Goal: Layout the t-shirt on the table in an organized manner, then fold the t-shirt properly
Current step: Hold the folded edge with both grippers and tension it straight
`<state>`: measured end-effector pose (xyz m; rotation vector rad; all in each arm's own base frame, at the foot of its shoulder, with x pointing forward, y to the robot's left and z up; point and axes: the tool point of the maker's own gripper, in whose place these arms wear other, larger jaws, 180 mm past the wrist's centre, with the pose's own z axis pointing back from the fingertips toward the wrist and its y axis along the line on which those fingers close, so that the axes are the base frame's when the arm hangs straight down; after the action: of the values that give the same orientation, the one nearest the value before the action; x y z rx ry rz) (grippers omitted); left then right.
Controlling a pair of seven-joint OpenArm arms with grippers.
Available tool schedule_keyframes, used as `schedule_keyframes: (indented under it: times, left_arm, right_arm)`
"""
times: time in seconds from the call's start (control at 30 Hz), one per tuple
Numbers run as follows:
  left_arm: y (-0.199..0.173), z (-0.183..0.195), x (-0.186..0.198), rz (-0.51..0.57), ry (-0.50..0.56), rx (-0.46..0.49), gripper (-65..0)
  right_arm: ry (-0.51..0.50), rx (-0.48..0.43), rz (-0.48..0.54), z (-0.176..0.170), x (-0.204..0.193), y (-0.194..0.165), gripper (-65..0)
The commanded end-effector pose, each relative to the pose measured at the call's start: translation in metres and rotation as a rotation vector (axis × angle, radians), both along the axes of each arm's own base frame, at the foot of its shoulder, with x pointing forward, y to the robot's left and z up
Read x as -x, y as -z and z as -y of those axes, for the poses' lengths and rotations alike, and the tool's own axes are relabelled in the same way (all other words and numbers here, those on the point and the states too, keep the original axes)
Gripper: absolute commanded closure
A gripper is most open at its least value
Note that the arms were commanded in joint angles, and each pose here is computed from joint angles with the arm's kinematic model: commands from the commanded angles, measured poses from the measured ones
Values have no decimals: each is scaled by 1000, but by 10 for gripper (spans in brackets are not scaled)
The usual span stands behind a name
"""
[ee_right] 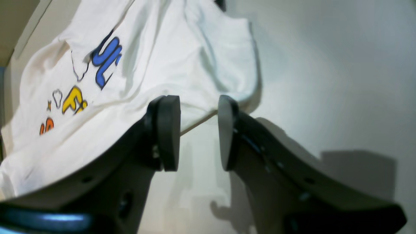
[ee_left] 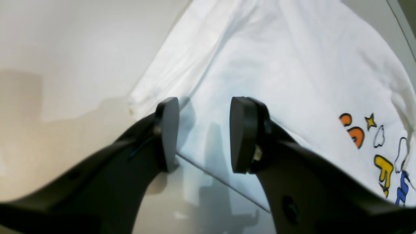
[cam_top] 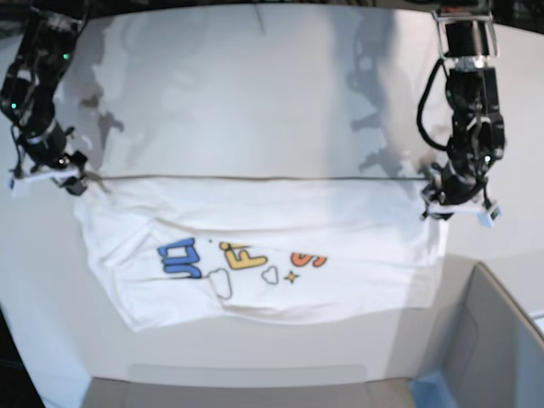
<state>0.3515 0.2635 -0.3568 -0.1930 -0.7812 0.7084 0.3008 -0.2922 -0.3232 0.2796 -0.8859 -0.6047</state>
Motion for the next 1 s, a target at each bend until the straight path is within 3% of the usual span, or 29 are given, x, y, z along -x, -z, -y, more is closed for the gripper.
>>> schedule_keyframes:
  times: [0.0,0.13,0.43,0.87,0.97]
  left_arm:
    - [-16,-6,-9,50,-3,-25,-247]
    - [-17,-7,-9,50,-3,-28,-247]
    - [-12,-8,-4,38,-5,-28,-247]
    - [-15,-17,-3,35,-10,-51,-249]
    - [-22,-39,0,58,-77,-41,-267]
  right_arm:
    - [19,10,22,10,-4,-6,-204]
    - [22,-20,-38,19,-8,18,-204]
    - [-56,-62,-26,2,-45,25,-204]
    - [-70,23,-136,3,-58,51,-204]
    - [-64,29,-142,6,-55,52,-204]
